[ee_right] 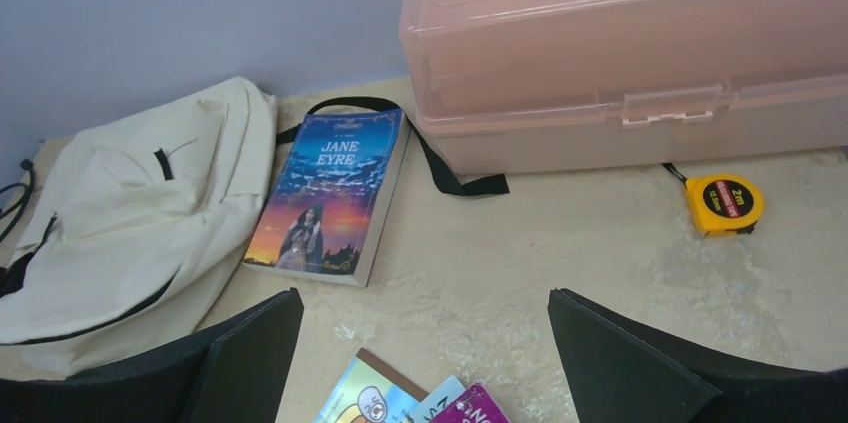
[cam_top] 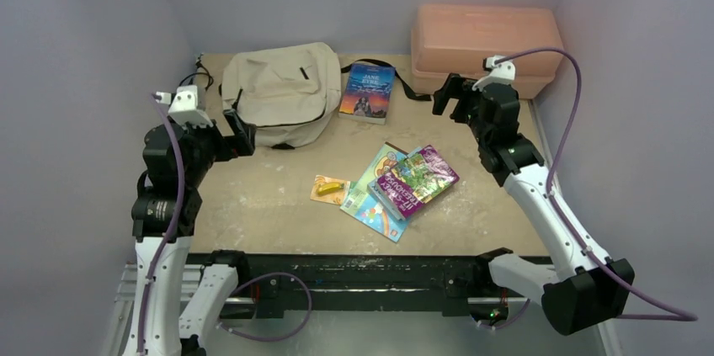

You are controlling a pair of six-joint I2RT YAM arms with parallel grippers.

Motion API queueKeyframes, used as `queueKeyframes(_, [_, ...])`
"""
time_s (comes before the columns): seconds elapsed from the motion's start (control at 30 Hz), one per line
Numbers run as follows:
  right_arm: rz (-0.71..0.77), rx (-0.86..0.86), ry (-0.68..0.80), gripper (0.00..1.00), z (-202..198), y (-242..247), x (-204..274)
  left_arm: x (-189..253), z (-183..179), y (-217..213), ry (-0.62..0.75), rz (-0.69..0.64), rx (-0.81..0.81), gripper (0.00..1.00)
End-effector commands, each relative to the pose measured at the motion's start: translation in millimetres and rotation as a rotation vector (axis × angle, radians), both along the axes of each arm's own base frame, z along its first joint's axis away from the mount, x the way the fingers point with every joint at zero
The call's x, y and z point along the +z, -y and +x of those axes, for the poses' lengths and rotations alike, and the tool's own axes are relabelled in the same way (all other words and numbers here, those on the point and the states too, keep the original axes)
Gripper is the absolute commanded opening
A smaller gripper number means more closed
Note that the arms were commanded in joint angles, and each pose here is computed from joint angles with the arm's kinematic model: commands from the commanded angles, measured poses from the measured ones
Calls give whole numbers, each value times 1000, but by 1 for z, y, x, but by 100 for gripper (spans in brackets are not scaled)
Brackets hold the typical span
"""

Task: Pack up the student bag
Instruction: Move the stationery to the center of the board.

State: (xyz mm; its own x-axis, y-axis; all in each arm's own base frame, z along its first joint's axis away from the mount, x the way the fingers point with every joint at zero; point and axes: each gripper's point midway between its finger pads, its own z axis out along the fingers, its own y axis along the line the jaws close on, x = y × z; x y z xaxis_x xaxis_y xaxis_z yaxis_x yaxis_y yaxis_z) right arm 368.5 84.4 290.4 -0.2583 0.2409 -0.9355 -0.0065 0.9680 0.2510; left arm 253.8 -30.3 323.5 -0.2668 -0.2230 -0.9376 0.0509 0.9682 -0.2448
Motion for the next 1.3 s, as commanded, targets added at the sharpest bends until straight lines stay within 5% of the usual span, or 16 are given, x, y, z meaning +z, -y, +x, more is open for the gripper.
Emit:
queueKeyframes(0.0, [112,-6,21,99,8,-10,7,1,-1,1,-26,-64,23,100])
queueKeyframes(0.37, [312,317,8,99,15,-82,9,-42,-33,14,-157,-158,1,100])
queueKeyframes(0.57, [261,560,-33,99,18,-176,-19,-68,-41,22,-271,-229,-2,99])
queueKeyframes(0.7, [312,571,-29,99,26,-231,-31,-73,-47,27,-318,-261,-10,96])
queueKeyframes(0.97, [667,508,-168,96,38,-313,-49,-81,-58,31,-387,-326,20,93])
queueKeyframes(1.27, [507,759,-303,88,-52,-401,-109,-83,-56,26,-391,-304,36,93])
